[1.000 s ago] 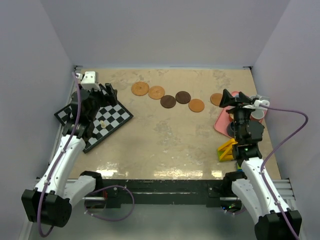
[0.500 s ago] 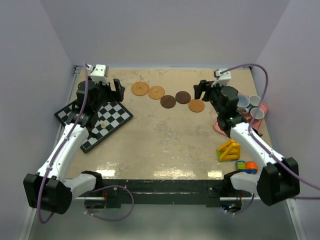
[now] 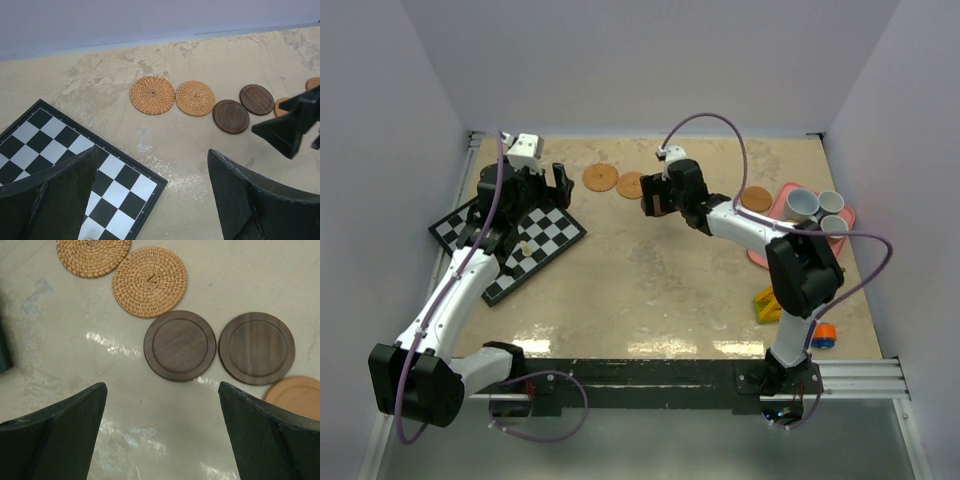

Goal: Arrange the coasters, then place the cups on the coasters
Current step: Move the coaster to the center of the board.

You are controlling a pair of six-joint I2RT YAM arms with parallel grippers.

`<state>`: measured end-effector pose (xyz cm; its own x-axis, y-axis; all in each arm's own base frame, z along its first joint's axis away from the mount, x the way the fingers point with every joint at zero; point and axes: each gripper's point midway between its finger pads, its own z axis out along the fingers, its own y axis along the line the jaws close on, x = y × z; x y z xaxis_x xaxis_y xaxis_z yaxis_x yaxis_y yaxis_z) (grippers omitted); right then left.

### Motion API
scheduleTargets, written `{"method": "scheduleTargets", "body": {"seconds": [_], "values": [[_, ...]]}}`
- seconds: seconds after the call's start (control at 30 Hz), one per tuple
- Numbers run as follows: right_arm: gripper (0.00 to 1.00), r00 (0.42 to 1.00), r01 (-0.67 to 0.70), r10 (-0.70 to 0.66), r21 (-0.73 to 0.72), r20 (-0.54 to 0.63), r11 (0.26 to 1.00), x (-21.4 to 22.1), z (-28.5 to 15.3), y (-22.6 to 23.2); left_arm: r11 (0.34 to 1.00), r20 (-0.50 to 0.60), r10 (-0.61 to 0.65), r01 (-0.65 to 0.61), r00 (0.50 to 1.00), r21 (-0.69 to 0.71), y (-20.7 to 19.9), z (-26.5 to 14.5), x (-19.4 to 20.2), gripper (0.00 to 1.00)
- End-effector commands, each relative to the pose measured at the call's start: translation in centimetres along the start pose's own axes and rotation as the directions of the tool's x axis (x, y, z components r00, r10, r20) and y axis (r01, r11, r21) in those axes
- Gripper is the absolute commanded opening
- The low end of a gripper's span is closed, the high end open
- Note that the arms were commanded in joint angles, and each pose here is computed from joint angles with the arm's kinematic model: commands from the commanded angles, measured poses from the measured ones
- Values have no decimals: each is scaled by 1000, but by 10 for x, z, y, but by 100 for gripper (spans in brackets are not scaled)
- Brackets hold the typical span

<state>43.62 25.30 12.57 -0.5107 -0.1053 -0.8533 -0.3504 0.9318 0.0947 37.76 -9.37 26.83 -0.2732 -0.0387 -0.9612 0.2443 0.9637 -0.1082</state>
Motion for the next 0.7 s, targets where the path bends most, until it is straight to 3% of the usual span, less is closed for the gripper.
{"method": "scheduleTargets", "body": {"seconds": [0.0,0.2,0.67], "values": [[99,999,42,-41,39,-12,998,-12,31,6,999,37,5,-7,999,46,-10,1,-8,95],[99,992,88,-85,36,-91,995,13,63,7,999,41,9,-10,999,36,-8,0,-9,95],[98,958,257,-244,72,-148,964,19,109,-7,998,35,2,-5,999,68,-13,2,-8,95]]}}
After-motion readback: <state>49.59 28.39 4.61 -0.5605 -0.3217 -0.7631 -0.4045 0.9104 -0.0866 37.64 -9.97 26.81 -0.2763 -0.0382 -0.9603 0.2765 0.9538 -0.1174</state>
